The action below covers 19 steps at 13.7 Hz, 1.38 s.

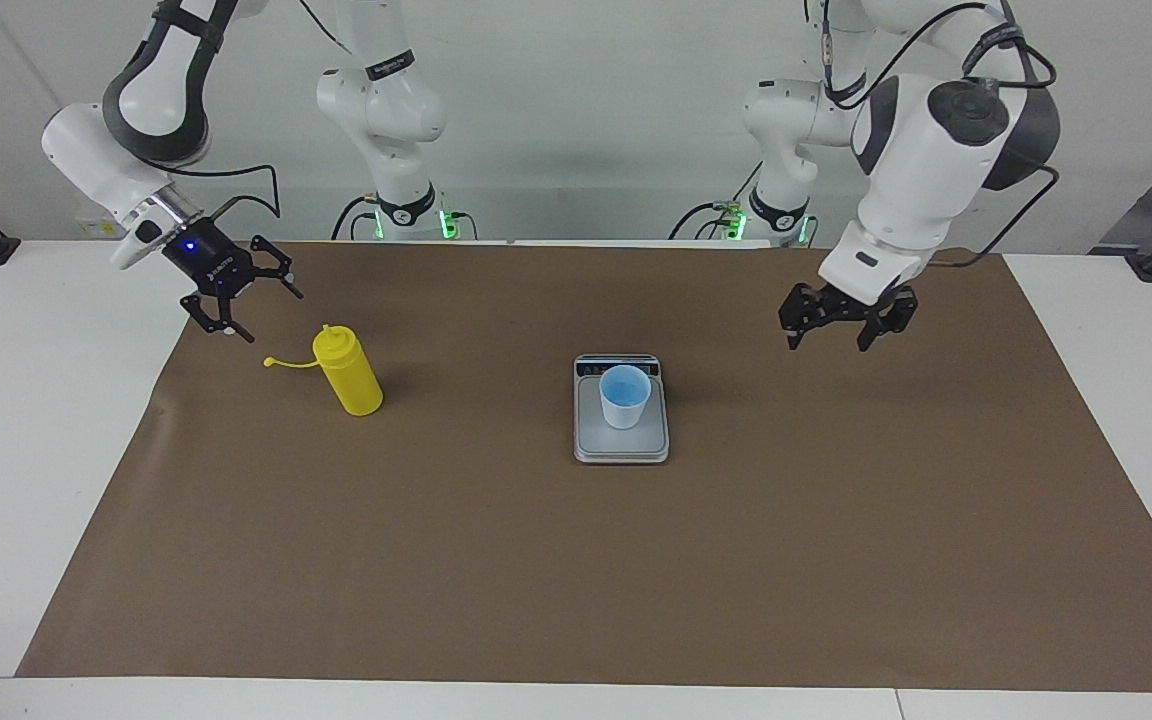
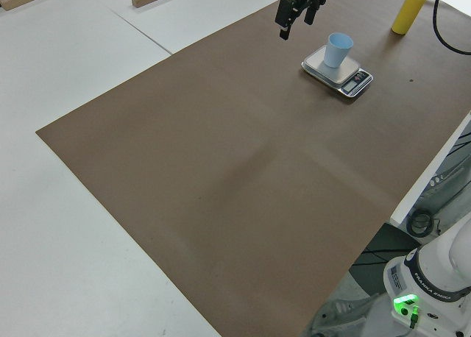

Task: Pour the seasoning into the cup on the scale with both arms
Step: 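Withdraw the left gripper while the right gripper reaches the yellow bottle, then grasp the yellow bottle with the right gripper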

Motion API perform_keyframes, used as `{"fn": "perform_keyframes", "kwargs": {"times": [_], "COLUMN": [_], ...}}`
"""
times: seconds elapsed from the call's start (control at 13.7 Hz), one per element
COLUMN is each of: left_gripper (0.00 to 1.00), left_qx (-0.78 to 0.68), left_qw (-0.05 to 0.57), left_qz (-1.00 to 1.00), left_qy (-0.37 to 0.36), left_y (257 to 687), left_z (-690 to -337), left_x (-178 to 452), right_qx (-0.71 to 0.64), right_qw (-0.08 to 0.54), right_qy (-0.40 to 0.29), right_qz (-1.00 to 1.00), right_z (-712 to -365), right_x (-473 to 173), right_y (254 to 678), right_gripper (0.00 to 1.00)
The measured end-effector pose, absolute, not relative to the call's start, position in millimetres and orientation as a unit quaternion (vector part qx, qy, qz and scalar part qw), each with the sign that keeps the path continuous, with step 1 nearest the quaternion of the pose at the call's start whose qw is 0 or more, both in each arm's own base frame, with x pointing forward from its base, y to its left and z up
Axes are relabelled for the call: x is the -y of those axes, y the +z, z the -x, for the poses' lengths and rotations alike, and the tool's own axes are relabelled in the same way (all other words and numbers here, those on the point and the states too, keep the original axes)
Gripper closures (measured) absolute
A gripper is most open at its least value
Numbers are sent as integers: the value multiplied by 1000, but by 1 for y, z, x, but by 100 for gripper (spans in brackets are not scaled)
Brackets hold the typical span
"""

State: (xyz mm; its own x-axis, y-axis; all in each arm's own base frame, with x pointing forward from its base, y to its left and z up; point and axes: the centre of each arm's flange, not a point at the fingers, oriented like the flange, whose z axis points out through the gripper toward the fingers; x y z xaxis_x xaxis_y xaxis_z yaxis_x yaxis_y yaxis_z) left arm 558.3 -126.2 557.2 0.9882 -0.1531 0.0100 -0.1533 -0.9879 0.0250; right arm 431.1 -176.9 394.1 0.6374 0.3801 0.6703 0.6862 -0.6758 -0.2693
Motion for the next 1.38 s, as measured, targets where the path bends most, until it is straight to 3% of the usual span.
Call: {"fn": "perform_keyframes", "kwargs": {"times": [0.8, 1.09, 1.38], "left_gripper": [0, 0, 0], "left_qx": [62, 64, 64], "left_qw": [12, 12, 12], "left_qz": [-998, -998, -998], "left_qy": [24, 25, 18], "left_y": [585, 616, 616], "left_z": [-563, -558, -555], "left_x": [47, 47, 47], "right_qx": [364, 360, 357], "right_qw": [337, 344, 351], "right_qy": [-419, -441, -450], "right_qz": [760, 747, 740], "right_z": [-428, -445, -454], "right_x": [157, 136, 116], "right_y": [245, 244, 245], "right_gripper": [0, 0, 0]}}
